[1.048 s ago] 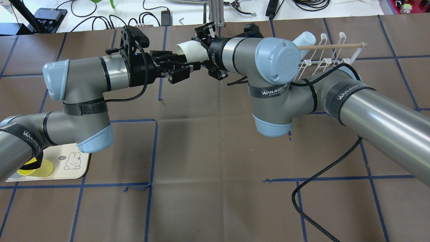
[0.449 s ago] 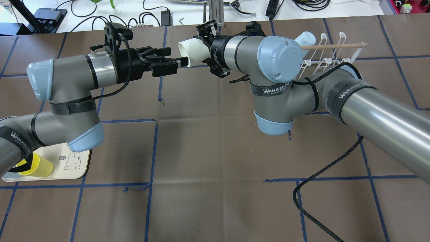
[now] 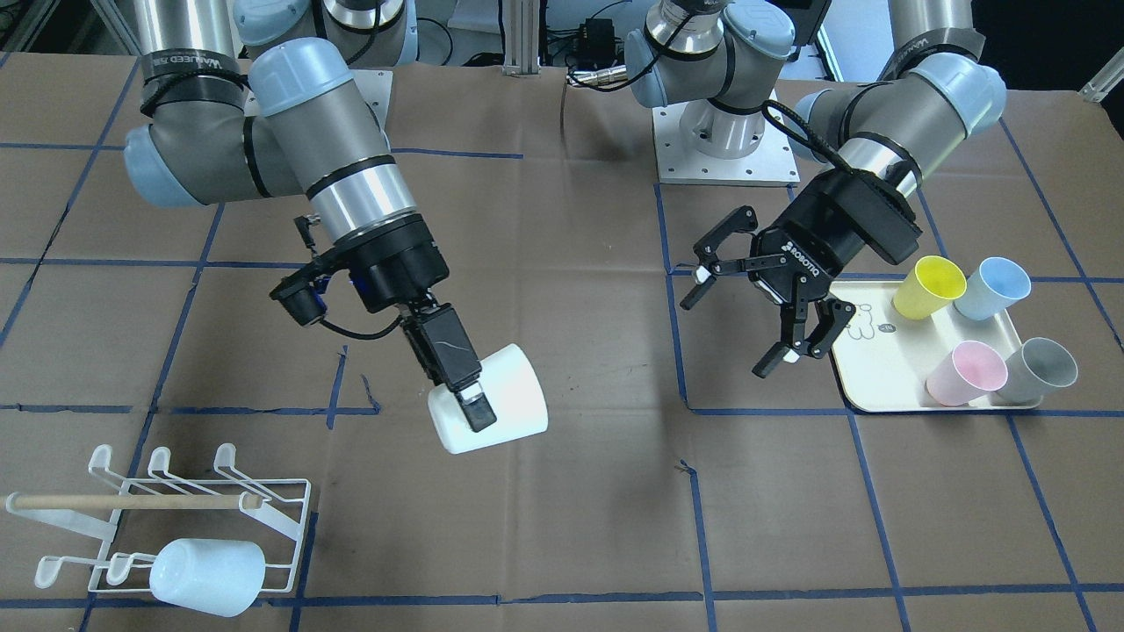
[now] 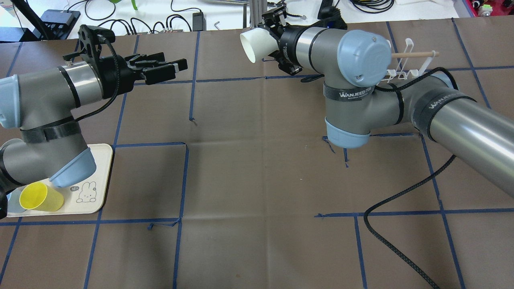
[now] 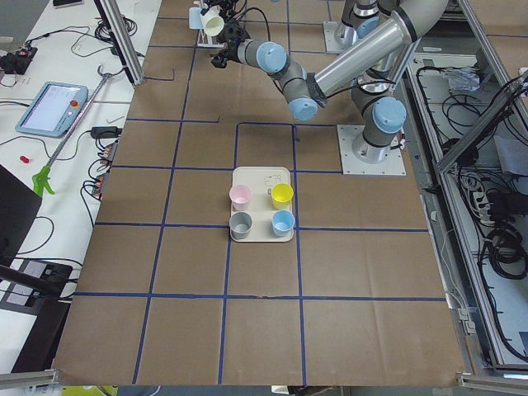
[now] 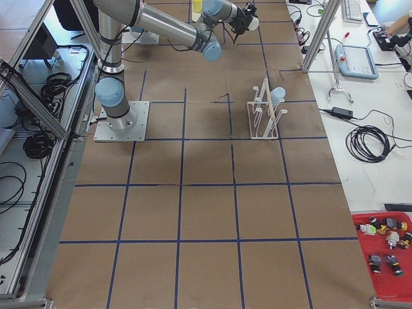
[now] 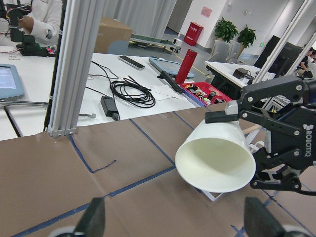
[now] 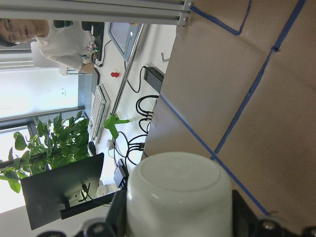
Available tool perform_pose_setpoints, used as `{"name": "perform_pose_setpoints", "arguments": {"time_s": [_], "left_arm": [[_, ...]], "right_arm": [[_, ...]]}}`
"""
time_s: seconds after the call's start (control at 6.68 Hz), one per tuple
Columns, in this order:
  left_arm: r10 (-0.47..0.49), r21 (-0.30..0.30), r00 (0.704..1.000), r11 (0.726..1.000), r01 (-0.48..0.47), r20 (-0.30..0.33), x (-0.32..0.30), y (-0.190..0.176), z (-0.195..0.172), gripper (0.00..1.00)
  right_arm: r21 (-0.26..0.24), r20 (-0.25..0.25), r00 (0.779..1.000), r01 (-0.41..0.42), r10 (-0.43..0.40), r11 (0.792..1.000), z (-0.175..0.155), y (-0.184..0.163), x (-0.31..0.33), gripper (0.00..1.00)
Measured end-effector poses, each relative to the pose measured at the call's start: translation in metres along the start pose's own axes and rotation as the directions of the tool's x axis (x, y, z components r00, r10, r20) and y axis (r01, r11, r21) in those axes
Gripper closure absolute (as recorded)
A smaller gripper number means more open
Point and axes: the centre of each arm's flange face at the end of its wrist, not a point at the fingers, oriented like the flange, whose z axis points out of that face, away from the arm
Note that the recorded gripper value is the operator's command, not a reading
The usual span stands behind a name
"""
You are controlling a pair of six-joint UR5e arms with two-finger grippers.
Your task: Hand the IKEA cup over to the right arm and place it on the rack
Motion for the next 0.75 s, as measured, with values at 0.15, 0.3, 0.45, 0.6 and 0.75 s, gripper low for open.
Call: {"name": "perform_pose_setpoints", "arguments": {"time_s": [0.15, 0.3, 0.45, 0.6, 0.75], "left_arm": [[-0.047, -0.047, 0.992, 0.998, 0.052, 0.116, -0.013, -0.004, 0.000, 0.00], [-0.111, -0.092, 0.970, 0.987, 0.134, 0.218, -0.024, -0.017, 0.003, 0.00], [-0.147, -0.169, 0.938, 0.964, 0.208, 0.315, -0.026, -0.035, 0.010, 0.00], [-0.145, -0.272, 0.900, 0.923, 0.273, 0.410, -0.022, -0.058, 0.019, 0.00], [-0.134, -0.372, 0.858, 0.860, 0.350, 0.497, -0.013, -0.081, 0.029, 0.00]], "right_arm": [[0.058, 0.028, 0.994, 0.108, -0.110, 0.992, -0.008, -0.030, -0.006, 0.73], [0.113, 0.029, 0.969, 0.241, -0.246, 0.964, -0.016, -0.059, -0.012, 0.73], [0.162, 0.001, 0.930, 0.363, -0.368, 0.918, -0.023, -0.084, -0.011, 0.73], [0.209, -0.058, 0.879, 0.474, -0.473, 0.855, -0.030, -0.112, -0.006, 0.73], [0.242, -0.140, 0.809, 0.588, -0.571, 0.772, -0.037, -0.141, 0.002, 0.78]]}}
